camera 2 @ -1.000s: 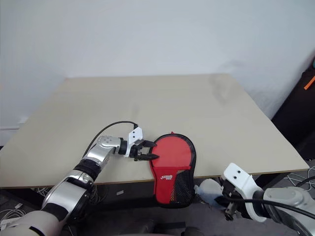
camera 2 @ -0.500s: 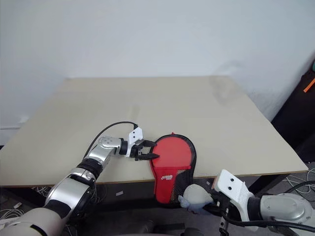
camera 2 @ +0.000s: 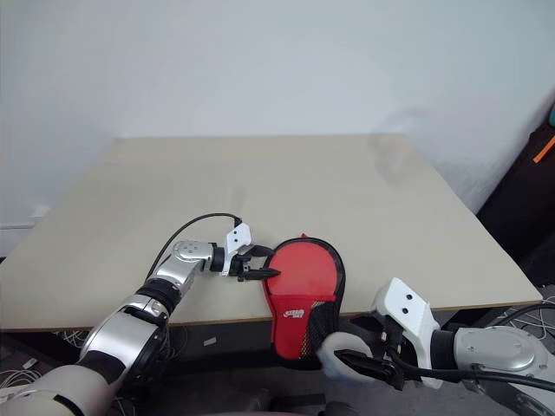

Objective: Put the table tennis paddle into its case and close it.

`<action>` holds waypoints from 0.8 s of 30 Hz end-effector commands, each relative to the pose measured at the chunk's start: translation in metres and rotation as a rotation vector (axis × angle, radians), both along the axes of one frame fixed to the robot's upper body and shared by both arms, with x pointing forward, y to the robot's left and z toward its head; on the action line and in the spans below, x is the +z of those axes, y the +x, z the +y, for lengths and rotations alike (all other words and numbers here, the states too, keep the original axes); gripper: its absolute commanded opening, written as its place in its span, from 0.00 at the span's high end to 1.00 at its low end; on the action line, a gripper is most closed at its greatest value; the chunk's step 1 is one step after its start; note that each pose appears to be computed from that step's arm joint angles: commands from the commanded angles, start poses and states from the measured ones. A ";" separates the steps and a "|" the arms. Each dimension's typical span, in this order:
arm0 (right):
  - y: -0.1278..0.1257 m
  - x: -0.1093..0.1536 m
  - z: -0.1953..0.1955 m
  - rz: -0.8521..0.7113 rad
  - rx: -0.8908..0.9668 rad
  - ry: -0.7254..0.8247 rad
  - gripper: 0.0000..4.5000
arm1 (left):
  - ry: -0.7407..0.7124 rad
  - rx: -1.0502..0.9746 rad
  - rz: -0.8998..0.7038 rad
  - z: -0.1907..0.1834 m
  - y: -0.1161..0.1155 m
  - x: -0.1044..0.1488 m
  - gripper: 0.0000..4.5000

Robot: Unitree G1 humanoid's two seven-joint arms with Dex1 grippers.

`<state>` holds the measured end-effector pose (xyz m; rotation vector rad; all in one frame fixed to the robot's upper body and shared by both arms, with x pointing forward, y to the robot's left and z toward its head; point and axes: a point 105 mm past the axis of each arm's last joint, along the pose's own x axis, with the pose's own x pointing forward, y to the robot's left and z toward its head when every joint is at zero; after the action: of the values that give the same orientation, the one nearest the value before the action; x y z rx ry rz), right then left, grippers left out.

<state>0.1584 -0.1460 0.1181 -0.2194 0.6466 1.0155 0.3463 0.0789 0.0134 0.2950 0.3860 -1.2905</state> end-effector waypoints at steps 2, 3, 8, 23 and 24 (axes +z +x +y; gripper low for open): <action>0.028 0.013 -0.011 -0.137 -0.096 -0.021 0.28 | 0.180 0.015 0.214 0.029 -0.024 -0.041 0.31; 0.036 0.019 -0.012 -0.169 -0.122 0.001 0.28 | 0.156 0.007 0.218 0.026 -0.021 -0.032 0.31; 0.067 0.042 -0.015 -0.292 -0.230 0.102 0.28 | 0.084 -0.010 0.222 0.019 -0.012 0.001 0.31; 0.155 0.040 -0.004 -0.467 -0.545 0.282 0.28 | -0.059 -0.078 0.144 0.042 -0.009 0.097 0.31; 0.160 0.034 -0.002 -0.457 -0.562 0.296 0.28 | -0.057 -0.081 0.131 0.044 -0.010 0.101 0.31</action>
<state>0.3082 -0.1440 0.1461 0.0052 0.1713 0.5252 0.3367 0.1233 0.0951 0.1656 0.5251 -1.3784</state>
